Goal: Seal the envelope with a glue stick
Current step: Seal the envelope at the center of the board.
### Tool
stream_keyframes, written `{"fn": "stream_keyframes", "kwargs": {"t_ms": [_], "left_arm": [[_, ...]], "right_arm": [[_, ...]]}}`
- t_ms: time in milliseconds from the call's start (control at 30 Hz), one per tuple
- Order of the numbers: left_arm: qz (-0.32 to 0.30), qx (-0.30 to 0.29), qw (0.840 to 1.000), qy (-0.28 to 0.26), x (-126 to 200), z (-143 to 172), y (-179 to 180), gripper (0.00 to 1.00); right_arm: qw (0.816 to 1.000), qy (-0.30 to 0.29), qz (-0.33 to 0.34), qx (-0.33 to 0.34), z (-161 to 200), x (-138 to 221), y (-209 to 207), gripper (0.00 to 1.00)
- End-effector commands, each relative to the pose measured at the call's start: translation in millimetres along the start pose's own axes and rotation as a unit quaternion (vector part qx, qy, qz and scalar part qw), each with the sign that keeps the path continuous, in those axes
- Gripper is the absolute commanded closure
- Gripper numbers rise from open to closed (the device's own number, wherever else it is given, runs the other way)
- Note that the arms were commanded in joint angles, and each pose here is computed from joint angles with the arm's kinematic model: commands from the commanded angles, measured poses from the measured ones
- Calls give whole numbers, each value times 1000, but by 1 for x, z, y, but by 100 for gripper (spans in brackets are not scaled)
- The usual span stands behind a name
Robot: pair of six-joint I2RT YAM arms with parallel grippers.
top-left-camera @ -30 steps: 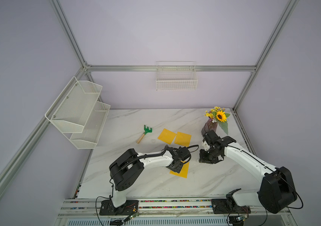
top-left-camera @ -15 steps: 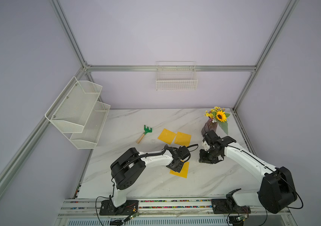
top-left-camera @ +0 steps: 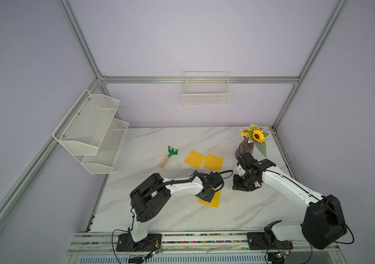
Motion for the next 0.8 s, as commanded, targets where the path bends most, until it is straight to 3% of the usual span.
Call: {"fn": "stream_keyframes", "kwargs": {"t_ms": [0,500,767], "left_arm": [[21,6,999,-32,18,-14,4,80],[44,1,999,-20,8,-33,1,79],[13,2,1000,21,-19,-14,8,81]], "right_arm": [[1000,-4,-4,7,2,2,1,100],[1000,1,-5,7,2,0,2,100],[1000,3,-4,5,3,-1,1,100]]}}
Point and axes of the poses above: each gripper's point midway between its finger pads, its own x axis back along the fingers, its own y axis along the line the jaws close on, z = x × y, the point moved 7 cm from there along x, back along the fingers, and after that the axes turned 6 degrees about x, right-handed, at the moved point
